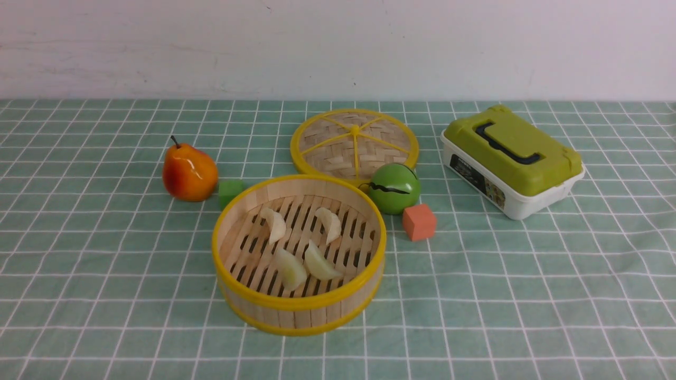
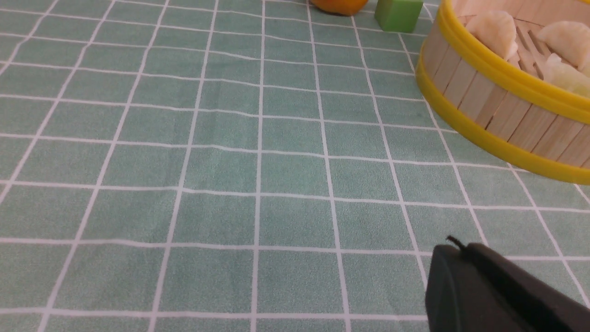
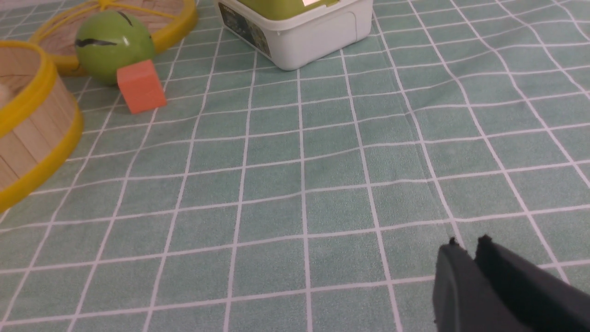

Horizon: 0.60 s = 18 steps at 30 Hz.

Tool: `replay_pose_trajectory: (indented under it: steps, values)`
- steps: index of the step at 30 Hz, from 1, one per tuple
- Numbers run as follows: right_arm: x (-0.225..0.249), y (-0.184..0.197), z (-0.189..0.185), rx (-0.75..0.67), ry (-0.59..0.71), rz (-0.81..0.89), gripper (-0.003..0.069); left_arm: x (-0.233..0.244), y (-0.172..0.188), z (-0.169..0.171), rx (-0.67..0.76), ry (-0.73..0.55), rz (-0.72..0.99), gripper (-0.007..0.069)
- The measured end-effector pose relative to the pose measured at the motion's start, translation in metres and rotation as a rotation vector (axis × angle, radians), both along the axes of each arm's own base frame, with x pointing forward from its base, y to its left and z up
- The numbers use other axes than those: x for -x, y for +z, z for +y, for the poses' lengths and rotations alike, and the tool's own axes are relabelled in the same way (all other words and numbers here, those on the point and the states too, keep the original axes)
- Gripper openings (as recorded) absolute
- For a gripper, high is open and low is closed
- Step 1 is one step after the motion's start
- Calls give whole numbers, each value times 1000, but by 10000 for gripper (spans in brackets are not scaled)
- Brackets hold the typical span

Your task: Put the dumplings into the steamer on the table with the blue tablecloth.

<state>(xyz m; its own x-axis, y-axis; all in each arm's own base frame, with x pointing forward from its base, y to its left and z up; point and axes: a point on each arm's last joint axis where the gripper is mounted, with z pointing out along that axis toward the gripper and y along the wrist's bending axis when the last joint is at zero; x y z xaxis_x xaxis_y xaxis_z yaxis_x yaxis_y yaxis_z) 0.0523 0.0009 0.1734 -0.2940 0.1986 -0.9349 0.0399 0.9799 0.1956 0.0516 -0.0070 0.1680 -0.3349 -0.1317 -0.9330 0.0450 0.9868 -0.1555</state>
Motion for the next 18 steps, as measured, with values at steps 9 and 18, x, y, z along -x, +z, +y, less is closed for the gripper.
replay_pose_trajectory:
  steps: [9, 18]
  values:
    - [0, 0, 0, 0, 0, 0, 71, 0, 0, 0, 0, 0, 0, -14]
    - [0, 0, 0, 0, 0, 0, 84, 0, 0, 0, 0, 0, 0, -14]
